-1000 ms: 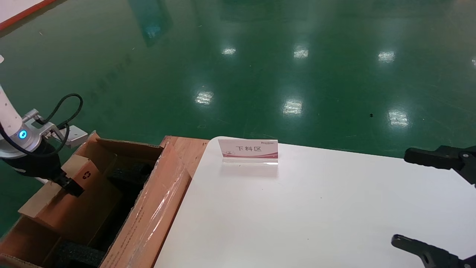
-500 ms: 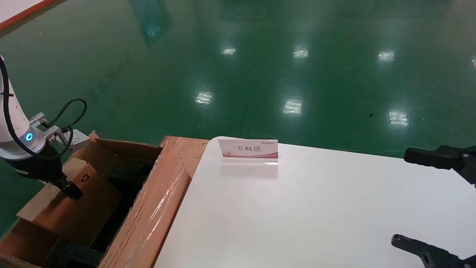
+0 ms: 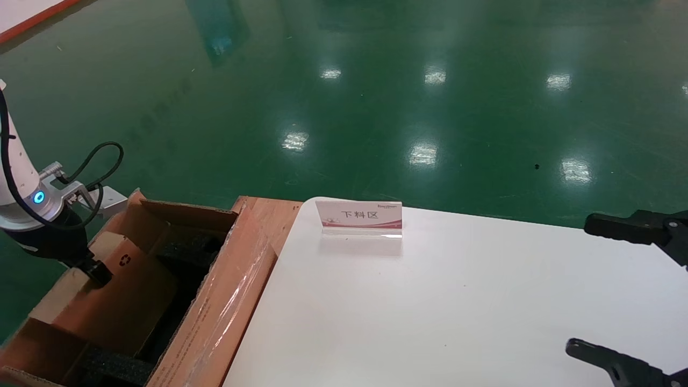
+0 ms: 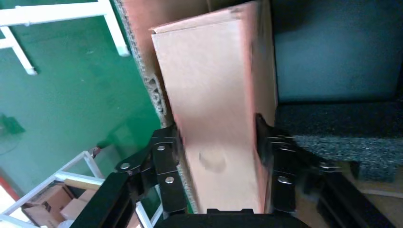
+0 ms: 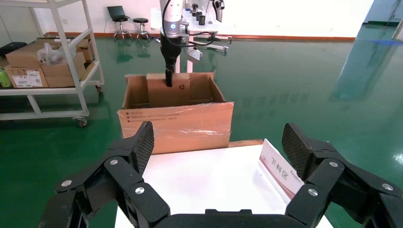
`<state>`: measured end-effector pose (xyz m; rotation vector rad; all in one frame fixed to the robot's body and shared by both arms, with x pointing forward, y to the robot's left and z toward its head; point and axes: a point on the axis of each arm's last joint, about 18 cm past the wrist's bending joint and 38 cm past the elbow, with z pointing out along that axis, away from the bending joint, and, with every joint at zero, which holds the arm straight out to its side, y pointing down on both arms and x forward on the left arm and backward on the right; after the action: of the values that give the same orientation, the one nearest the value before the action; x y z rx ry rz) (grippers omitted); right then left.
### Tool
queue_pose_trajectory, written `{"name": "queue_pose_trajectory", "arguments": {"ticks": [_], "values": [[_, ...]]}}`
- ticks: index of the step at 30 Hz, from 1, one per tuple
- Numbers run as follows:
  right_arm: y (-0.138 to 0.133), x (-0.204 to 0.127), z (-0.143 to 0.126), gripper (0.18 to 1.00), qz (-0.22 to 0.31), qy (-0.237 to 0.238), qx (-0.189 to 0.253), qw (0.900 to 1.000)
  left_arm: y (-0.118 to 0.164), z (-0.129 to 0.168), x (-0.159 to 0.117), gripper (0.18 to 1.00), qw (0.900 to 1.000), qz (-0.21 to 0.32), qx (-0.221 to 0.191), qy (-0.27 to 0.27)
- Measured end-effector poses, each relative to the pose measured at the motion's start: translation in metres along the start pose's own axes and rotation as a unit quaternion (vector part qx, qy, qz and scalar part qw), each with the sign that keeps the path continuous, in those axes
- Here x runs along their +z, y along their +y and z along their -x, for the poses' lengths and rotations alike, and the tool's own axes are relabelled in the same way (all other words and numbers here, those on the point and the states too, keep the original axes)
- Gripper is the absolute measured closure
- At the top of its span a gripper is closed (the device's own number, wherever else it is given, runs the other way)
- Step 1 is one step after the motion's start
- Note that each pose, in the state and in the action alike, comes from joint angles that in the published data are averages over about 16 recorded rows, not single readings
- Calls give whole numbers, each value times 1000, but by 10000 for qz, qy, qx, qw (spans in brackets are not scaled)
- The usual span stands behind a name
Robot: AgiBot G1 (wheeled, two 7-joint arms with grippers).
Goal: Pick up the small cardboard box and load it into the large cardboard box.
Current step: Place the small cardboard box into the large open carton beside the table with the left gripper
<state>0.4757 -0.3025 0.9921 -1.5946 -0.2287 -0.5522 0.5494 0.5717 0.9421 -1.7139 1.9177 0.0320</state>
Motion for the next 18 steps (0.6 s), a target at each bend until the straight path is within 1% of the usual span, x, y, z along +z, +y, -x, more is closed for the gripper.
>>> {"name": "queue_pose_trajectory", "arguments": {"ticks": [2, 6, 10, 12, 14, 18], "values": [[0, 0, 0, 178, 0, 0, 0, 10000, 0, 0, 0, 676, 10000, -3, 0, 0], [0, 0, 0, 178, 0, 0, 0, 10000, -2, -1, -2, 583, 10000, -33, 34, 7], [0, 0, 0, 178, 0, 0, 0, 10000, -8, -3, -8, 499, 9997, -199, 143, 75], [0, 0, 0, 178, 0, 0, 0, 10000, -12, -4, -14, 450, 9991, -347, 215, 126], [0, 0, 0, 178, 0, 0, 0, 10000, -18, -6, -21, 418, 9979, -534, 302, 185], [0, 0, 0, 178, 0, 0, 0, 10000, -31, -11, -40, 335, 9927, -1036, 512, 337]]}}
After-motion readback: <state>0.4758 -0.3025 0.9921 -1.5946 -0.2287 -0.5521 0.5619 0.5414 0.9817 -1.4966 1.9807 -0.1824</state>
